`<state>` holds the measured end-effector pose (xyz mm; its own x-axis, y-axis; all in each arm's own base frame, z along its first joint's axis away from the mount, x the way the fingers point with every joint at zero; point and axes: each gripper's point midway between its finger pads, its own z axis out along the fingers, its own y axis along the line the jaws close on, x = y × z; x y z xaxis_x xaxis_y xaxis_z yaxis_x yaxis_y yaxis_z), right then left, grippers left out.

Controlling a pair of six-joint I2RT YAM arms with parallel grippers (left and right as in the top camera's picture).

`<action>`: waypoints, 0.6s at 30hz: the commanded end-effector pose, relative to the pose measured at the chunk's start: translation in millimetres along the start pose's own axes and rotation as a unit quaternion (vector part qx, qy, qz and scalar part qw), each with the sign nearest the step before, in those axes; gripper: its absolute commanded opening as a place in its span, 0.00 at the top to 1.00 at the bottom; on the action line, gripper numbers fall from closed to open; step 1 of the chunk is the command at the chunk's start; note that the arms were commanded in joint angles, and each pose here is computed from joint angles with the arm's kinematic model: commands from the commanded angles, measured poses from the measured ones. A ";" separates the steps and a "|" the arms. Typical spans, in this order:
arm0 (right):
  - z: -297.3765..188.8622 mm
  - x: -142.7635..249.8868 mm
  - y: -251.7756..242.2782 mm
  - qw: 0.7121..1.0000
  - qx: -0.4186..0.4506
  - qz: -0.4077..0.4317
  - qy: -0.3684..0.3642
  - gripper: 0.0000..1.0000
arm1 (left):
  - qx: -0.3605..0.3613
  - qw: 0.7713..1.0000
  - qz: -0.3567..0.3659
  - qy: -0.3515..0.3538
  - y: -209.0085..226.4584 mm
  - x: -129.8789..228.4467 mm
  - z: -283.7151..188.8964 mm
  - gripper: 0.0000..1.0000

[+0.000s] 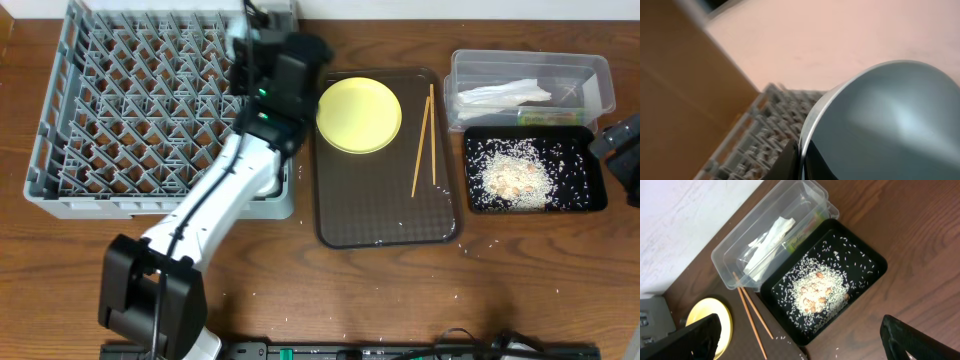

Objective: Sort waste into correct bins and load items into the dishwasher
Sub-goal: 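Carry the light-blue bowl into the rack and release it upright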

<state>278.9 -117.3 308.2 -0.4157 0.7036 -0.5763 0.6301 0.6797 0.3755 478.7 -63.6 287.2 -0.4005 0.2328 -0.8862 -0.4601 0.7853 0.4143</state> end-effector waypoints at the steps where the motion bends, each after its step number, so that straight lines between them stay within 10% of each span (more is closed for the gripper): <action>1: -0.6 -1.9 -2.0 1.000 0.002 0.009 -0.002 0.01 | -0.059 0.998 0.027 0.004 26.2 -1.0 22.5 0.93; 18: -0.6 -1.9 -2.1 1.000 0.002 0.009 -0.002 0.01 | -0.121 0.981 0.151 -0.004 -11.0 37.5 91.1 0.93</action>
<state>279.1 -117.4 308.1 -0.4159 0.7037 -0.5760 0.6302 0.6797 0.3754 543.4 -17.8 229.3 -0.4962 0.4244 -0.7574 -0.4957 0.5778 0.6485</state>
